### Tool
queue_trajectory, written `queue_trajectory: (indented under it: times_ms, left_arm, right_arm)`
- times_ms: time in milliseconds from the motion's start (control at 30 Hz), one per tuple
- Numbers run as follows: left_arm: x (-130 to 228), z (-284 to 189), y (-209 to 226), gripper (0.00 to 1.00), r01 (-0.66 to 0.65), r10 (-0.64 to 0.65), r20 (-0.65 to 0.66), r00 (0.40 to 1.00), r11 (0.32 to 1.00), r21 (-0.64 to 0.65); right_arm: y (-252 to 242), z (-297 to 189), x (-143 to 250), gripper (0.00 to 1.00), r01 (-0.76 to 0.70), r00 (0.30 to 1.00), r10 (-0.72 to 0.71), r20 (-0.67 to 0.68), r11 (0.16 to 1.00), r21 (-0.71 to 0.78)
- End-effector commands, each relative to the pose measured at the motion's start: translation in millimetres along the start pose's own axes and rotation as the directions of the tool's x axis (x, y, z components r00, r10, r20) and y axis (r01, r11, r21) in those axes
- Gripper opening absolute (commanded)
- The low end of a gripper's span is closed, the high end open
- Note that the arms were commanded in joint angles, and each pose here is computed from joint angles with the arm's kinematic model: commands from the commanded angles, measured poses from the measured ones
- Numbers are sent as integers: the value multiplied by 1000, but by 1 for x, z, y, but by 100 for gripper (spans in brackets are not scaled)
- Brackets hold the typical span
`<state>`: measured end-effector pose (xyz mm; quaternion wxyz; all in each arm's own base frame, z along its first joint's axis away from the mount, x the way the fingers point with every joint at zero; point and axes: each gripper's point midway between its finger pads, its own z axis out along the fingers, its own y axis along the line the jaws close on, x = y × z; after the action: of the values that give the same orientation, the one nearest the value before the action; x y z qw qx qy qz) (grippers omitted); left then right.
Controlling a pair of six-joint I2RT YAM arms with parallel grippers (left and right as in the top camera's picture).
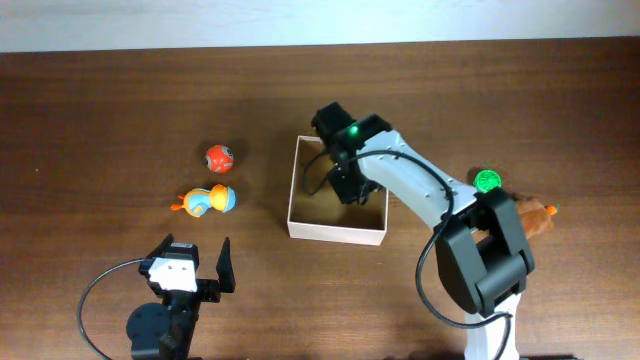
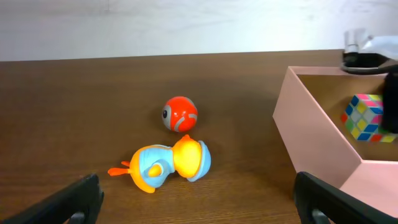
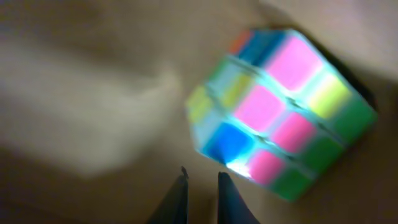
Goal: Pack container
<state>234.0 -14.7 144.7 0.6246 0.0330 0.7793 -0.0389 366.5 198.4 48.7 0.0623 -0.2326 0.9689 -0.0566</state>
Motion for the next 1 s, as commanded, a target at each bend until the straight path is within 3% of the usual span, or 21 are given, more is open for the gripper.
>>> queue_trajectory:
  times_ms: [0,367,967]
  left_arm:
    - [0,0,0,99,-19,19,5,1000,1000,4]
    - [0,0,0,99,-18,18,5,1000,1000,4]
    - [0,0,0,99,-18,18,5,1000,1000,4]
  right_arm:
    - [15,-6,-8,12,43,998,-42,47,999,-24]
    - [2,-7,-39,12,23,986,-21,165,1000,-10]
    - [-14,-4,-38,12,15,987,-14,159,1000,-3]
